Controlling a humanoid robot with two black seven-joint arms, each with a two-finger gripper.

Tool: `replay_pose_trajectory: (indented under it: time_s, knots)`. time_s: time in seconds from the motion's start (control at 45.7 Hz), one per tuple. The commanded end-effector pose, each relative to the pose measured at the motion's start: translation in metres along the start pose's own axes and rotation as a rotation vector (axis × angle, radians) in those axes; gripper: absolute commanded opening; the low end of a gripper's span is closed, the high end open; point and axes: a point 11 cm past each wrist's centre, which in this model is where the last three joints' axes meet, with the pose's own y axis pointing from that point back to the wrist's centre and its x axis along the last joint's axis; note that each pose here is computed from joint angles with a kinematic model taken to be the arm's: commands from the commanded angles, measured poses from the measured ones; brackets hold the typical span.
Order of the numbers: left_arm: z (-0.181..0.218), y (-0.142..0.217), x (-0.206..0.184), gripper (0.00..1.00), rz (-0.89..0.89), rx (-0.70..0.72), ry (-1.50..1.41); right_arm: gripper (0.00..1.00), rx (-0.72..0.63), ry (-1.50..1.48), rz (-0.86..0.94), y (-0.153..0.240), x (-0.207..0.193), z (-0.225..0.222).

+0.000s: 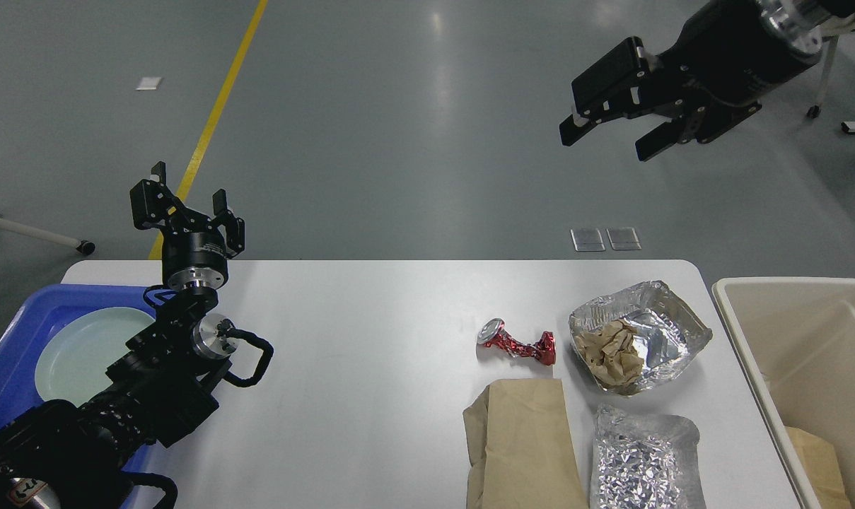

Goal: Tidy desktop
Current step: 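Lower the right gripper onto the silver chip bag and grasp it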

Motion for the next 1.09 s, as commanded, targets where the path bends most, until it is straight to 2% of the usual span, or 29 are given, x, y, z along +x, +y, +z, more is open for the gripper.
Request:
replay_pose_trajectory:
  time_s: [0.0, 0.153, 0.307, 0.46, 0.723, 0.898, 1.073]
  knots:
    - [0.000, 0.000, 0.000, 1.00, 0.000, 0.001, 0.000, 1.00, -0.104, -0.038, -0.085, -0.045, -0.012, 0.049]
    - [0.000, 0.000, 0.000, 1.00, 0.000, 0.001, 0.000, 1.00, -0.215, -0.132, -0.163, -0.099, -0.034, 0.118]
    - [0.000, 0.000, 0.000, 1.00, 0.000, 0.001, 0.000, 1.00, -0.309, -0.231, -0.143, -0.148, -0.054, 0.177]
    - [0.000, 0.000, 0.000, 1.00, 0.000, 0.000, 0.000, 1.00, -0.397, -0.324, -0.090, -0.174, -0.080, 0.233]
    - [0.000, 0.000, 0.000, 1.00, 0.000, 0.000, 0.000, 1.00, -0.449, -0.372, -0.040, -0.207, -0.108, 0.263]
    - [0.000, 0.000, 0.000, 1.00, 0.000, 0.001, 0.000, 1.00, -0.382, -0.526, 0.024, -0.223, -0.120, 0.270]
    - [0.000, 0.000, 0.000, 1.00, 0.000, 0.001, 0.000, 0.97, -0.384, -0.563, 0.061, -0.235, -0.127, 0.274]
